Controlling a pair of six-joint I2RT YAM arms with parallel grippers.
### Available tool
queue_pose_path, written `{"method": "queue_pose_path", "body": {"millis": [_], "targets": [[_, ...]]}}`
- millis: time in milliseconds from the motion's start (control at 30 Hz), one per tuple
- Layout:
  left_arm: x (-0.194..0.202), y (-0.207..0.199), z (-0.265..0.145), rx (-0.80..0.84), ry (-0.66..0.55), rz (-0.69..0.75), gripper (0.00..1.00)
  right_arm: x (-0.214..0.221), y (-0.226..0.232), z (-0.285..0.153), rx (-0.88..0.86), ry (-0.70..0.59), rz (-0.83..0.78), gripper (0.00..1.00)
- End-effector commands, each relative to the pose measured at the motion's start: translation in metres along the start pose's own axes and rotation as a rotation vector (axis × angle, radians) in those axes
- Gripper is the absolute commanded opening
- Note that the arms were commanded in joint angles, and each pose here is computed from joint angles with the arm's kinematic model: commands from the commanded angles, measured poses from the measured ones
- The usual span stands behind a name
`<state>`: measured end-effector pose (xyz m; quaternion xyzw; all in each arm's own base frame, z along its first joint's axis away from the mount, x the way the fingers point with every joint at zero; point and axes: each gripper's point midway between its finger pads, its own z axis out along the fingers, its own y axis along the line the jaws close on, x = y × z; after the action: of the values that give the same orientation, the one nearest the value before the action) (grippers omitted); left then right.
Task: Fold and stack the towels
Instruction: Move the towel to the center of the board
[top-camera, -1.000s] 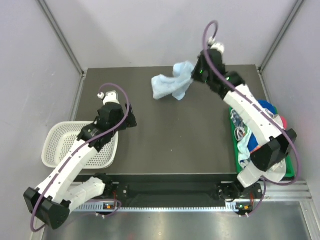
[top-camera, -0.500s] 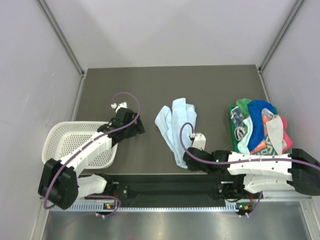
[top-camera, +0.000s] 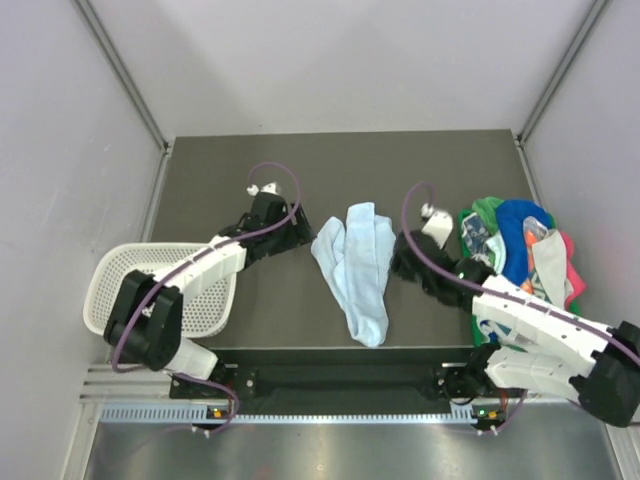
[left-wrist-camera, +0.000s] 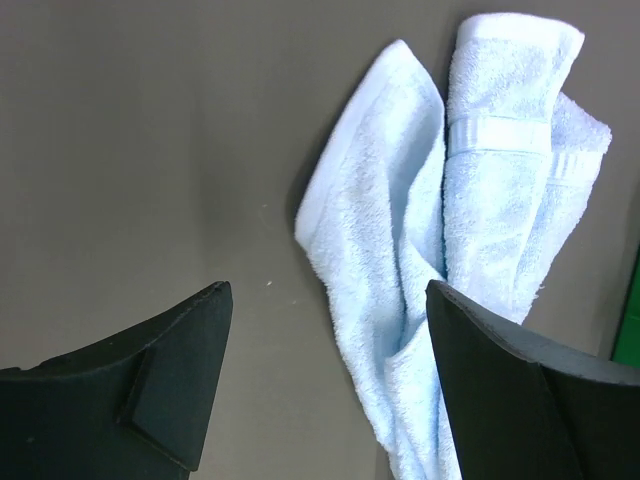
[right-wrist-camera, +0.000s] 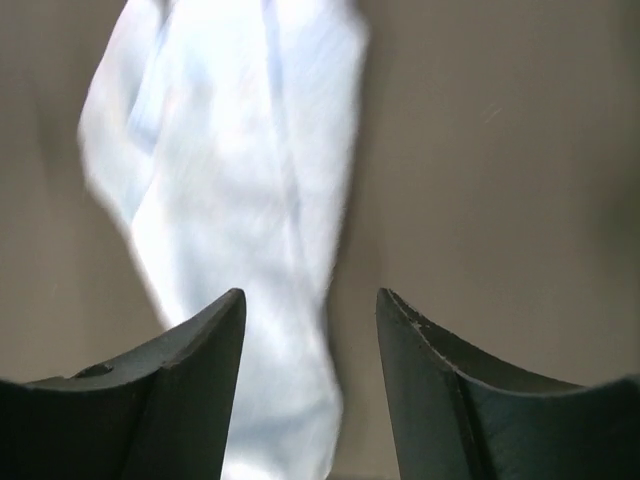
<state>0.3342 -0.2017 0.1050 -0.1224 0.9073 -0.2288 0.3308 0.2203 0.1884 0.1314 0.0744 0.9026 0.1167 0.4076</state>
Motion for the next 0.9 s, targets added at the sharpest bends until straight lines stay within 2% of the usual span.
{"method": "queue_pose_path", "body": {"millis": [0, 67, 100, 167, 200, 367, 567, 733, 833, 867], "targets": [[-0.006, -0.032, 0.016, 0.078, -0.012, 0.031, 0.82, -0.080, -0.002, 0.020, -0.014, -0.133, -0.060, 0.55], [0.005, -0.037, 0.025, 0.075, 0.008, 0.051, 0.81, -0.094, -0.014, 0.055, 0.009, -0.081, -0.038, 0.53], [0.008, -0.031, 0.033, 0.042, 0.004, 0.061, 0.80, -0.117, -0.001, 0.064, -0.045, -0.124, -0.038, 0.52], [0.015, -0.030, 0.040, 0.013, -0.003, 0.079, 0.79, -0.119, -0.003, 0.094, -0.040, -0.082, -0.038, 0.52], [0.020, -0.026, 0.046, -0.006, 0.004, 0.084, 0.78, -0.139, 0.008, 0.100, -0.061, -0.124, -0.047, 0.51], [0.036, -0.011, 0.064, -0.077, 0.017, 0.102, 0.76, -0.138, 0.025, 0.156, -0.045, -0.055, -0.090, 0.51], [0.050, -0.006, 0.074, -0.112, 0.025, 0.114, 0.73, -0.137, 0.032, 0.191, -0.026, -0.033, -0.113, 0.51], [0.050, 0.000, 0.074, -0.135, 0.010, 0.093, 0.60, -0.128, 0.033, 0.209, -0.030, 0.003, -0.128, 0.51], [0.052, 0.003, 0.073, -0.140, 0.006, 0.086, 0.45, -0.124, 0.035, 0.218, -0.036, 0.008, -0.130, 0.51], [0.051, 0.003, 0.071, -0.138, 0.002, 0.081, 0.38, -0.124, 0.035, 0.222, -0.034, 0.014, -0.133, 0.51]]}}
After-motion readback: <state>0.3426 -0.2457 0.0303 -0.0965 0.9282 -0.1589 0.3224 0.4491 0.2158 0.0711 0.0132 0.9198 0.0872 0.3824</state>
